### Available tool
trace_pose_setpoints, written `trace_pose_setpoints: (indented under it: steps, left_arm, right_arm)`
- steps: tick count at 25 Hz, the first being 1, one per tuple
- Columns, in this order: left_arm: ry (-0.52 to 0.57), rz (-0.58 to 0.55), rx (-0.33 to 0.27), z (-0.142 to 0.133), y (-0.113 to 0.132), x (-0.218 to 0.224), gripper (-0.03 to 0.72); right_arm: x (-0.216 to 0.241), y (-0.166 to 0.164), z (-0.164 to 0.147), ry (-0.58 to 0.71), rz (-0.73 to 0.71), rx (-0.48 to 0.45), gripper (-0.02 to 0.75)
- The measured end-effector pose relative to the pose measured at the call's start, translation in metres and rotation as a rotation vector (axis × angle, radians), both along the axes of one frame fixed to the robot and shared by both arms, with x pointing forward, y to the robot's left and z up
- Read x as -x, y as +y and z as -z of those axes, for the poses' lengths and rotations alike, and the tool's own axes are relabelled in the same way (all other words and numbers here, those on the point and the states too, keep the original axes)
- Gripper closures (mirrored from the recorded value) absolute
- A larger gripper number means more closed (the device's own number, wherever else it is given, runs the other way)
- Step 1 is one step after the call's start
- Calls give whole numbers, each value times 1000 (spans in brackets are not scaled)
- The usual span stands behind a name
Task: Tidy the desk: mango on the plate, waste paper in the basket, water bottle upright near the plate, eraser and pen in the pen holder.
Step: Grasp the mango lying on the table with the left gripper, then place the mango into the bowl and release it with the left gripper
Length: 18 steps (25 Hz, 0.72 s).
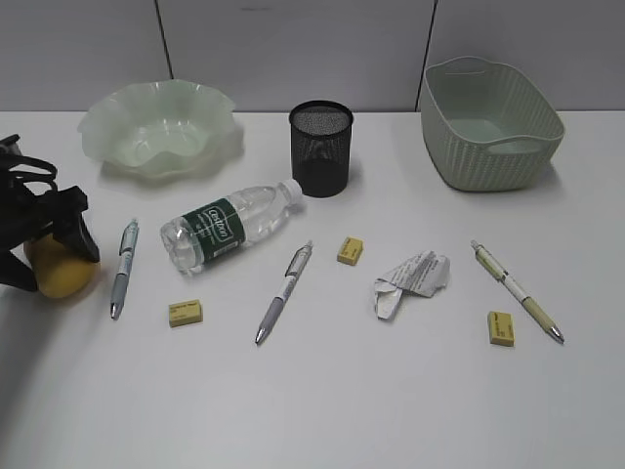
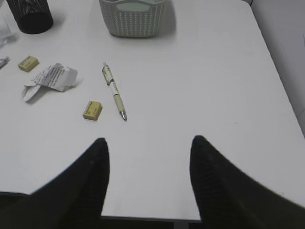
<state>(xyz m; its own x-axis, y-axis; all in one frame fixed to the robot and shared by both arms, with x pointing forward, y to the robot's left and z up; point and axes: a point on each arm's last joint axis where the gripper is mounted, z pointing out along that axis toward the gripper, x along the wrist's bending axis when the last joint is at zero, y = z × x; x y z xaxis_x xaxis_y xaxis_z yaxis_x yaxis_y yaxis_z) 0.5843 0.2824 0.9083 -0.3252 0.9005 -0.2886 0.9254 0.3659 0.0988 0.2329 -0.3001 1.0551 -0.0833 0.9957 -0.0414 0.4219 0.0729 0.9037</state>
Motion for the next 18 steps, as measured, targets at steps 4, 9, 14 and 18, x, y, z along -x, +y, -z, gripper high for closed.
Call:
trace_pose_setpoints:
  steps: [4,9,14,18]
  left_arm:
    - [-1,0,-3,5,0,-7,69]
    - [-31,2,-11,0,1,-12,118]
    - [6,25,-12,1,1,-9,118]
    - [18,47,-8,-11,0,-6,118]
  right_arm:
    - [0,0,0,0,0,0,300]
    - [0,0,0,0,0,0,300]
    - [0,0,0,-1,0,0,300]
    - [0,0,0,-1,0,0,300]
